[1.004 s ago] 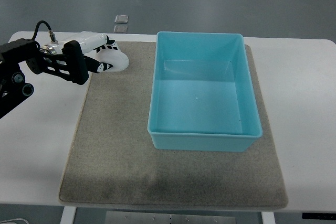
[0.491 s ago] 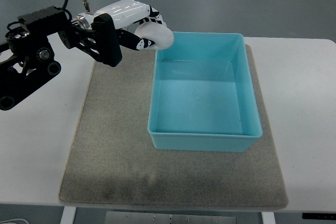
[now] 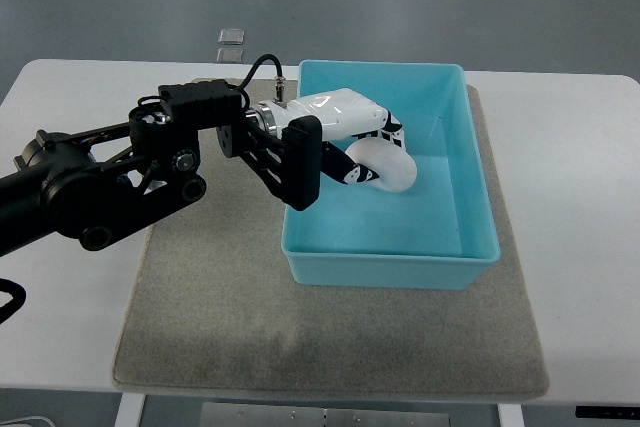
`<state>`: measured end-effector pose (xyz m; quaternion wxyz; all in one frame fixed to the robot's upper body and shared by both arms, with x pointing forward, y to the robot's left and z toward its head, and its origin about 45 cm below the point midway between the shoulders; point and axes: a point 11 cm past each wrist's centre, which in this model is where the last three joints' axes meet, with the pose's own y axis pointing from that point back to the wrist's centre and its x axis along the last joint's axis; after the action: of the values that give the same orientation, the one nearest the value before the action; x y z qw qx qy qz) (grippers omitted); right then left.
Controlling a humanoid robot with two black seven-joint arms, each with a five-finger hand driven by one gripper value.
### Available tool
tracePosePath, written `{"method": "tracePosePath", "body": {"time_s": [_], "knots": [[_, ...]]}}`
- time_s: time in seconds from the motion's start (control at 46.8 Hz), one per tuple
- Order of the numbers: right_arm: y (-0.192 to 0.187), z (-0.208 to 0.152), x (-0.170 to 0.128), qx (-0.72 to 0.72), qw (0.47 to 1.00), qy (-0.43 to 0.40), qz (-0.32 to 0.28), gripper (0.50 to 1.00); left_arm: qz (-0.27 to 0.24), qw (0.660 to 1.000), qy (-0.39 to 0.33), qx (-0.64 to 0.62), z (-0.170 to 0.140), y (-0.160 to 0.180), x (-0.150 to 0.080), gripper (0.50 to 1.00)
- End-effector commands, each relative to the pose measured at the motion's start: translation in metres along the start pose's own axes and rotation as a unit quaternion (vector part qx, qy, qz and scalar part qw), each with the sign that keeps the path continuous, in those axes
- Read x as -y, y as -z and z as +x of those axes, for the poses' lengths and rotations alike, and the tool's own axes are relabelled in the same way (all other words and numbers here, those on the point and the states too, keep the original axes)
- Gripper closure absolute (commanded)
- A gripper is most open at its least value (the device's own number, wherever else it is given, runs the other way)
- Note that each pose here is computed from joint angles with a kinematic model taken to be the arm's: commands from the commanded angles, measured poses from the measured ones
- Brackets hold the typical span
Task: Place white toy into blue box with left hand
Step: 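Lift the rabbit toy with the left hand and carry it over the blue box, then lower the toy into the blue box and open the left hand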
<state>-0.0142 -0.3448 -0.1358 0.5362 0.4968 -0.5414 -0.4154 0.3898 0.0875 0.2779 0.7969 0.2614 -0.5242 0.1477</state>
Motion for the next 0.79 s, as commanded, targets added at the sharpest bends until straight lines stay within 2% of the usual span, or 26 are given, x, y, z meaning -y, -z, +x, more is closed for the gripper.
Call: {"method": "tracePosePath", "body": {"time_s": [0.0,0.32,0.342,0.406,0.491,0.555,0.619,0.769], "knots": [[0.001,0.000,0.000,0.000,1.000,0.000,0.000,0.564,-0.001,1.000,0.004,-0.004,-0.005,-0.002,0.003,1.000],[0.001,0.000,0.000,0.000,1.000,0.001,0.001,0.564,0.002,1.000,0.016,-0.003,-0.014,-0.001,0.004,0.992],[0.000,0.000,0.000,0.001,1.000,0.000,0.000,0.564,0.002,1.000,0.017,-0.003,-0.014,-0.001,0.004,0.980],[0.000,0.000,0.000,0.000,1.000,0.001,0.000,0.564,0.001,1.000,0.019,-0.004,-0.015,-0.001,0.004,0.858],[0.001,0.000,0.000,0.001,1.000,0.001,0.001,0.564,0.003,1.000,0.019,-0.004,-0.015,0.000,0.003,0.723],[0.000,0.000,0.000,0.000,1.000,0.000,0.000,0.564,0.003,1.000,0.020,-0.004,-0.016,0.001,0.003,0.701],[0.001,0.000,0.000,0.000,1.000,0.000,0.001,0.564,0.005,1.000,0.020,-0.005,-0.015,0.002,0.002,0.647],[0.000,0.000,0.000,0.000,1.000,0.001,0.000,0.564,0.006,1.000,0.020,-0.010,-0.017,0.003,0.000,0.615]]}}
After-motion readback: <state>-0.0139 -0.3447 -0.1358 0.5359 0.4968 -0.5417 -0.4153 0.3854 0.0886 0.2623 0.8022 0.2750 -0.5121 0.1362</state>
